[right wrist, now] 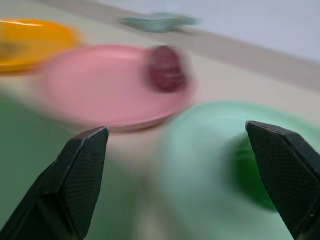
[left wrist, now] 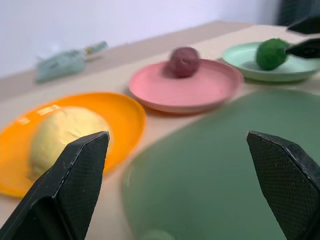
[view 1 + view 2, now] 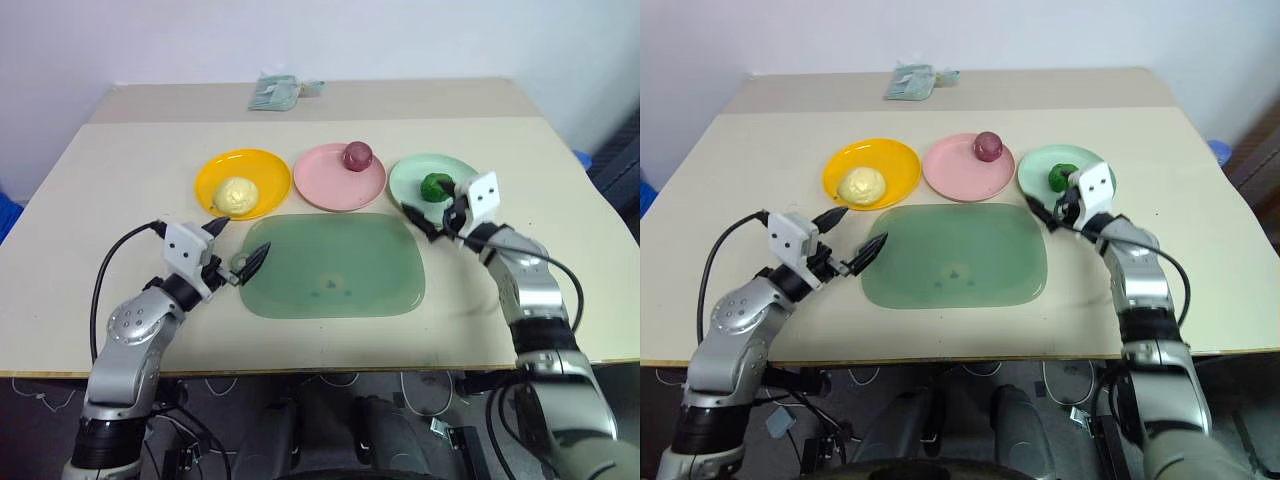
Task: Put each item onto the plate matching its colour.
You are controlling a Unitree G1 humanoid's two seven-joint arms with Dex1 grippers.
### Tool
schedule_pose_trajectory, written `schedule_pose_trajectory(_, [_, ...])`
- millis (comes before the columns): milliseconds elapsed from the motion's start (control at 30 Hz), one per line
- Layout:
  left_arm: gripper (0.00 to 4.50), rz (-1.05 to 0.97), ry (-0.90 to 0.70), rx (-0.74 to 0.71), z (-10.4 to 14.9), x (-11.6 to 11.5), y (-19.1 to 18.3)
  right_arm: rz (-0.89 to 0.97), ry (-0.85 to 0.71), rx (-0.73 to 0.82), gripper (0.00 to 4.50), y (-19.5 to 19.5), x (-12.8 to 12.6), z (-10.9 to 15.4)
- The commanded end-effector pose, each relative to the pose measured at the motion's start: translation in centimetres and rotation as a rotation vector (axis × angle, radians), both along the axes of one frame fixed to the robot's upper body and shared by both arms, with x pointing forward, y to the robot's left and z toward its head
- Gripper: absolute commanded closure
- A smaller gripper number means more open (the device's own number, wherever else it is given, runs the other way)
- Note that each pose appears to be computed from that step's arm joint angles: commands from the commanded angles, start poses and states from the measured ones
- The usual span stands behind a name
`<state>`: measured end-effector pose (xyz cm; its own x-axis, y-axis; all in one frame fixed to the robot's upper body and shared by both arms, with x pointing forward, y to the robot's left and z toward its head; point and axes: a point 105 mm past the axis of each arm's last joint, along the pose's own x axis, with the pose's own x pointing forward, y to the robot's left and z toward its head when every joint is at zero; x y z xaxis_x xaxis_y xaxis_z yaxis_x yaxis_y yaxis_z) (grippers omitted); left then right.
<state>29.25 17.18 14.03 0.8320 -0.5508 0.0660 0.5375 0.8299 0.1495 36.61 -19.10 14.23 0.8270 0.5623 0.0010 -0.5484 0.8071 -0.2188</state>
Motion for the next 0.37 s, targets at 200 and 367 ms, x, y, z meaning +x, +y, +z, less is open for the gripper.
schedule_pose_trajectory(200, [0.0,-0.003,-0.026,0.018,1.7,-2.3,1.3,0.056,0.078,0.005,0.02,-1.2,-7.5,0.7])
schedule_pose_trajectory(367, [0.0,-0.016,-0.019,0.004,1.6,-2.8,1.2,0.007,0.107,-0.036,0.02,-2.5,-8.7,0.0])
